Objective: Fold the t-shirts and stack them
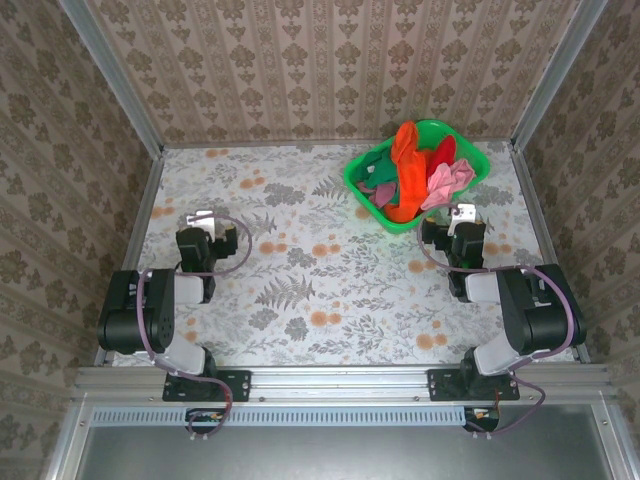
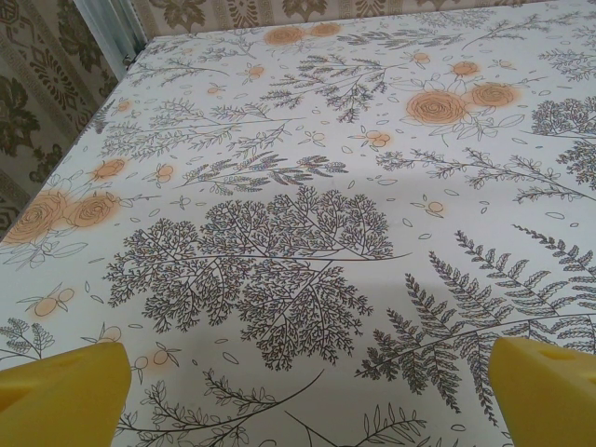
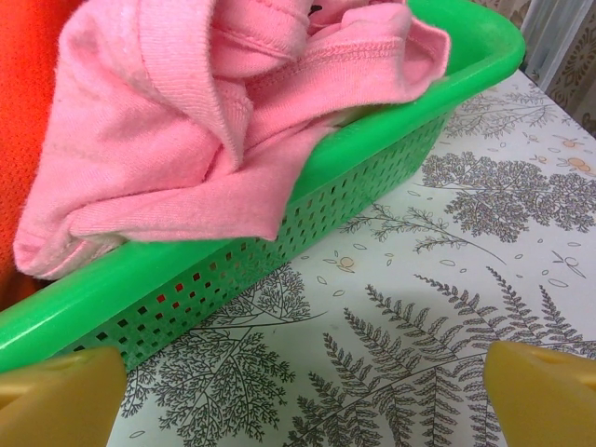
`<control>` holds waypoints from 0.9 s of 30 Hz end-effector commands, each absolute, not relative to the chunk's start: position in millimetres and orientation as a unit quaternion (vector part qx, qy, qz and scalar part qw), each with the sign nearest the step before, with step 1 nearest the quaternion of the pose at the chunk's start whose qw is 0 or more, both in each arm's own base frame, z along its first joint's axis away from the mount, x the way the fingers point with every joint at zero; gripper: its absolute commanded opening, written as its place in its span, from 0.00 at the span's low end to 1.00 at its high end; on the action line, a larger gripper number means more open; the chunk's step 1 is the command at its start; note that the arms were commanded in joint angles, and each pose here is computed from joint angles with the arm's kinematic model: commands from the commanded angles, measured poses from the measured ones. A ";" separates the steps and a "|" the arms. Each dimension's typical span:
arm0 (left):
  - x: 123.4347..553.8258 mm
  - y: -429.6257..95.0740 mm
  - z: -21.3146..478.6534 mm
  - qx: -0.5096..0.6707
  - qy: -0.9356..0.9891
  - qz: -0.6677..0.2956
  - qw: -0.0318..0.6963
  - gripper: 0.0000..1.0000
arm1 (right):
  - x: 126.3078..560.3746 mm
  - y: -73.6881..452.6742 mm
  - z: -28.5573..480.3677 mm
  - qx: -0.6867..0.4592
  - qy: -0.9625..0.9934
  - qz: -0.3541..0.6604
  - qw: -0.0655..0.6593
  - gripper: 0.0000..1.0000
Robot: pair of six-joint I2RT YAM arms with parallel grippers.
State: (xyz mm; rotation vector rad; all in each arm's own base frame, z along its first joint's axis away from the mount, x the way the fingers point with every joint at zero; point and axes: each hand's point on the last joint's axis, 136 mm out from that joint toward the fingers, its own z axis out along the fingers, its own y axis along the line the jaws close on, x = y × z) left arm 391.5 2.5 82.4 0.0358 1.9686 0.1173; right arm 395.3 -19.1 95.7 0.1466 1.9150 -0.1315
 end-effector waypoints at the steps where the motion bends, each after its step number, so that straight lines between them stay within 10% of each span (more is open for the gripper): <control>1: 397.7 4.2 93.7 0.018 0.823 0.053 0.566 1.00 | 396.6 -17.3 99.0 0.063 0.812 -0.047 0.579 1.00; 27: 311.0 -178.4 215.0 0.248 0.794 -0.102 0.546 1.00 | 309.9 -28.2 195.4 0.210 0.877 0.013 0.432 1.00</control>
